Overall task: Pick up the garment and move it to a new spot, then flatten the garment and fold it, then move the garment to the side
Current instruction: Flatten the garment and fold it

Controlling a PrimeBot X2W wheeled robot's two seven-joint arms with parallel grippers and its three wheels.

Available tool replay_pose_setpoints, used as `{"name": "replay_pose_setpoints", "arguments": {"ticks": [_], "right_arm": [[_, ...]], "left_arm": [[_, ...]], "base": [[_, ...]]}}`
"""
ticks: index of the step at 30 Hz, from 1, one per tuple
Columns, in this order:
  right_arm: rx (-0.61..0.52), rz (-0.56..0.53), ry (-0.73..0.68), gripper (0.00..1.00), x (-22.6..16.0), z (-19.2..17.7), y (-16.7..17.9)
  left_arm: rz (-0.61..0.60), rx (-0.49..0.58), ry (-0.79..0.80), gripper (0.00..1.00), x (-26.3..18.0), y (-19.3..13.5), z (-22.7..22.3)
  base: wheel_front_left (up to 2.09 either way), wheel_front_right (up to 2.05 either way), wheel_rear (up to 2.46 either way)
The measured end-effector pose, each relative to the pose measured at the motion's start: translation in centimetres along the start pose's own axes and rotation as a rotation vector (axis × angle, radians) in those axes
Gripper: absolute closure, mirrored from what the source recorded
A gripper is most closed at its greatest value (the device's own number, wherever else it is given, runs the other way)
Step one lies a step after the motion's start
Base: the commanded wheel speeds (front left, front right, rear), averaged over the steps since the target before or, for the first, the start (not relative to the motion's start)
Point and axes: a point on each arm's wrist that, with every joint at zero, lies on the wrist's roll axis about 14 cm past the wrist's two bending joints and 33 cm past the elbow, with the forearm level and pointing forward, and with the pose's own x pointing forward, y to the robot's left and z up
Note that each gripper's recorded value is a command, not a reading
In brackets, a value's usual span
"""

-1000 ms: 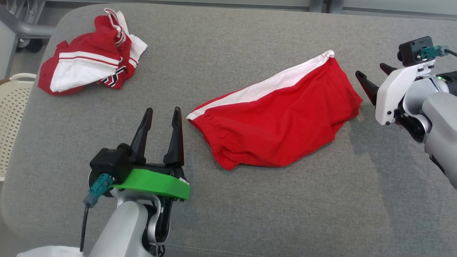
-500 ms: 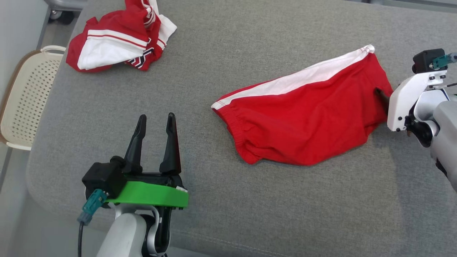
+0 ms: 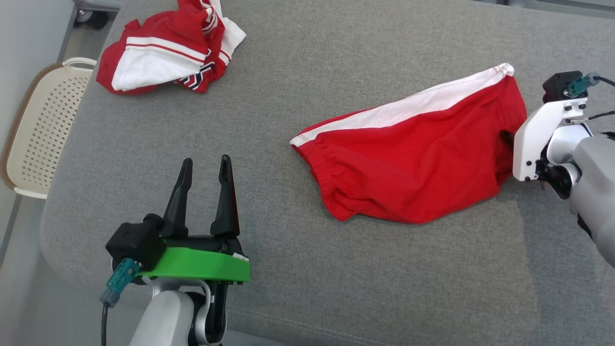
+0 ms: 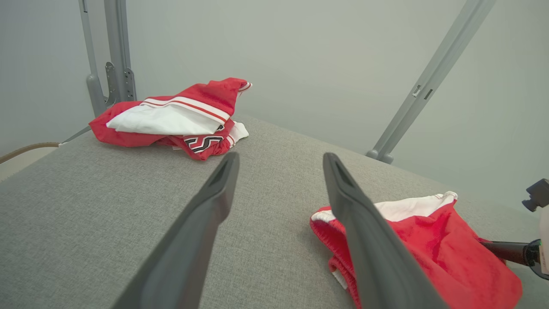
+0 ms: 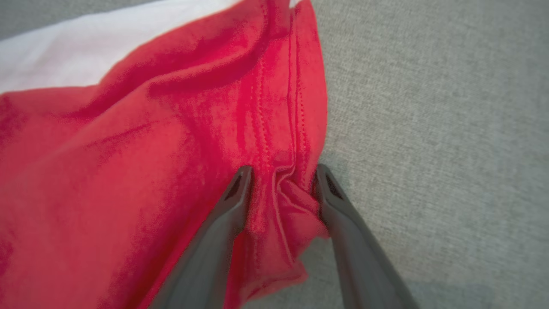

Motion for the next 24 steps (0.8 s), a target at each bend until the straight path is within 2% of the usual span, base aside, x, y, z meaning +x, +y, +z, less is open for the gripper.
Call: {"name": "replay_pose_setpoints", "arguments": {"ticks": [1,2,14,24], "right_arm": [[-0.002,0.002,-0.009,0.85,-0.1,0.1,0.1],[-0.005,0.004,-0.016,1.0,-0.1,0.1,0.2],[0.004,0.016,-0.145,1.0,-3.3,0.4,0.2],[0.076,-0.054,-0.254,1.0,-7.8,-1.4,-3.1]], "left_arm": [[-0.002,-0.001,0.001,0.0,0.0,-0.1,-0.1],[-0.004,-0.002,0.002,0.0,0.1,-0.2,-0.1],[-0.087,-0.03,0.029,0.0,0.3,-3.0,-1.3],[-0.19,-0.054,0.048,0.0,0.5,-6.4,-2.1]], "base": [[0.0,0.0,0.0],[0.0,0.0,0.0],[0.0,0.0,0.0],[0.0,0.0,0.0]]}}
